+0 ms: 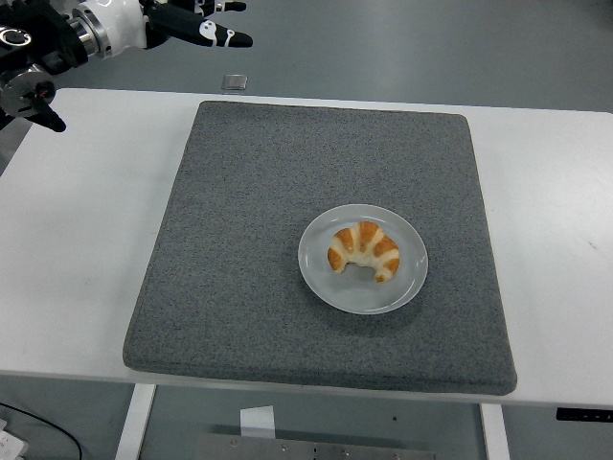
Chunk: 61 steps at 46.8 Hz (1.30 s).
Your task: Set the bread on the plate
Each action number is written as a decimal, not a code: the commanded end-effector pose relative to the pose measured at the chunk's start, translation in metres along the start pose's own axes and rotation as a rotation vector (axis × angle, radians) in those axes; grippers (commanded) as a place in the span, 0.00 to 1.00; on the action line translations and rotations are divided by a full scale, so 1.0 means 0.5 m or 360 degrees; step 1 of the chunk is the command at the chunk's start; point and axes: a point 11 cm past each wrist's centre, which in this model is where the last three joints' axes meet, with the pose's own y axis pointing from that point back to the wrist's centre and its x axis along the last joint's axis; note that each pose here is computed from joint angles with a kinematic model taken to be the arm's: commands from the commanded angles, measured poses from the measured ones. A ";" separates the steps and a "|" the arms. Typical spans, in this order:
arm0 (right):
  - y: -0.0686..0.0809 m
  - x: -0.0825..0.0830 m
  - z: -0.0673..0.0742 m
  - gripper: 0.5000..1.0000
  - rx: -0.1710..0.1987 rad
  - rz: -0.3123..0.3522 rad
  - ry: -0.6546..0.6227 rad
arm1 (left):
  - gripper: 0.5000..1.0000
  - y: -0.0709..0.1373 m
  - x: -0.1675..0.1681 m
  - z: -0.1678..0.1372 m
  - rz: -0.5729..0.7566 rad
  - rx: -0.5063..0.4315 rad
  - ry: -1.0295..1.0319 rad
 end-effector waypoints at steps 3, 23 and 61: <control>0.000 0.000 0.000 0.86 0.0001 0.0000 0.0000 | 1.00 0.007 0.028 -0.003 0.0077 -0.0009 0.0079; 0.000 0.000 0.000 0.86 0.0001 0.0000 0.0000 | 1.00 0.030 0.088 -0.012 0.0218 -0.0029 0.0268; 0.001 -0.042 -0.016 0.86 0.0016 -0.0096 -0.0027 | 1.00 0.082 0.122 -0.121 0.0441 -0.0020 0.0687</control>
